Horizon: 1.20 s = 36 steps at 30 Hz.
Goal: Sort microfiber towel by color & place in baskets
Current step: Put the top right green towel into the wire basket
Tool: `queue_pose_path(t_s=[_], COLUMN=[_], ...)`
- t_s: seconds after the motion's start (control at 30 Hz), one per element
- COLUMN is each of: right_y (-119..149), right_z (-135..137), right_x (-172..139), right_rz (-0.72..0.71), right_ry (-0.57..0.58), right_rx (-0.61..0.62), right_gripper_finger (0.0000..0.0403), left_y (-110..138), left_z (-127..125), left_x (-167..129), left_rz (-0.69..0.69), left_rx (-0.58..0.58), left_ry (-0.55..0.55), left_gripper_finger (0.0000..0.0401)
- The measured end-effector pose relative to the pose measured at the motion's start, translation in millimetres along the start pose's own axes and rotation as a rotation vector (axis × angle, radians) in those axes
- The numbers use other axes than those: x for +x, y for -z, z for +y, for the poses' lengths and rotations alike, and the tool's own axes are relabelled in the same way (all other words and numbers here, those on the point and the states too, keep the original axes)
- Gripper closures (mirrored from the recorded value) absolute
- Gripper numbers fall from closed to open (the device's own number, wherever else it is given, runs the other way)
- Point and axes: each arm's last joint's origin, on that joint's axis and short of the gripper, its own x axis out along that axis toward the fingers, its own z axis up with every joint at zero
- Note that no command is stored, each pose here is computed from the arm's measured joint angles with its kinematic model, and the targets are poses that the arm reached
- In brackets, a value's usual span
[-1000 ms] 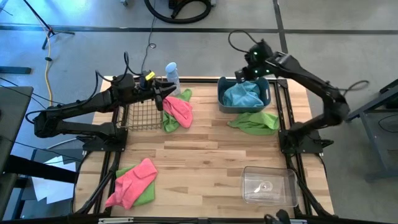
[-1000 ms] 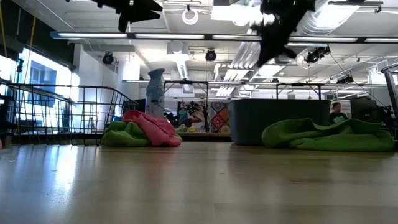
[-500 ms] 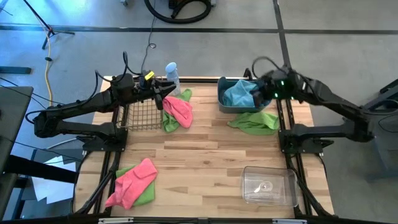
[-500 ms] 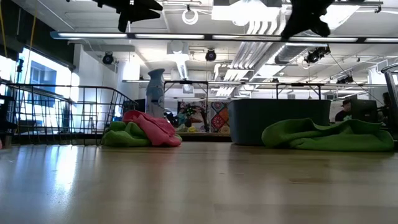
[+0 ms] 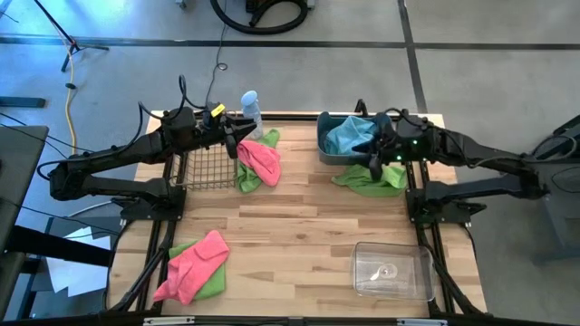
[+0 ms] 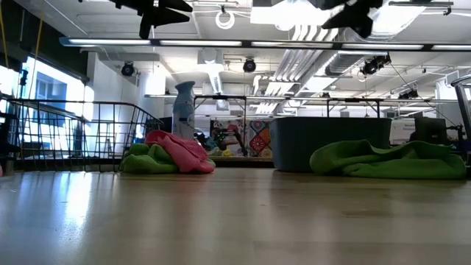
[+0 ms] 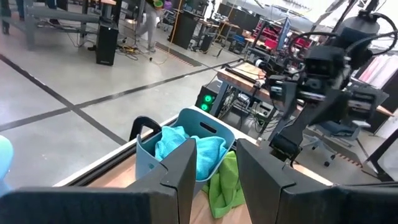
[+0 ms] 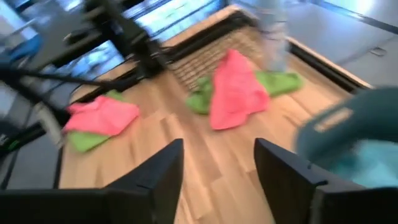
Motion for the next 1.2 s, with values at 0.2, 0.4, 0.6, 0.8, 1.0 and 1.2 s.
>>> queue_pose_path(t_s=[0.2, 0.4, 0.6, 0.8, 1.0, 1.2], right_y=[-8.5, -8.4, 23.1, 62.2, 95.3, 128.5], right_z=[11.2, 11.3, -2.7, -18.5, -27.8, -37.8], right_x=[20.8, 42.6, 56.8, 59.1, 53.4, 57.6], right_rz=[0.136, 0.375, 0.7, 0.804, 0.762, 0.696], right_ry=[-0.01, 0.055, 0.167, 0.35, 0.587, 0.772], right_rx=[-0.102, -0.303, -0.324, -0.251, 0.068, 0.213], right_gripper_finger=[0.0147, 0.011, 0.0108, 0.0107, 0.0107, 0.0107], left_y=[0.1, 0.1, 0.2, 0.2, 0.2, 0.1], left_z=[-0.2, -0.2, -0.2, -0.2, -0.2, -0.2], left_x=[0.0, 0.0, 0.0, 0.0, 0.0, -0.1], left_rz=[0.002, 0.002, 0.003, 0.003, 0.003, 0.003], left_rx=[0.0, 0.0, 0.001, 0.001, 0.002, 0.002], left_ry=[0.004, 0.005, 0.005, 0.005, 0.005, 0.005], left_gripper_finger=[0.0298, 0.0298, 0.0298, 0.0298, 0.0298, 0.0298])
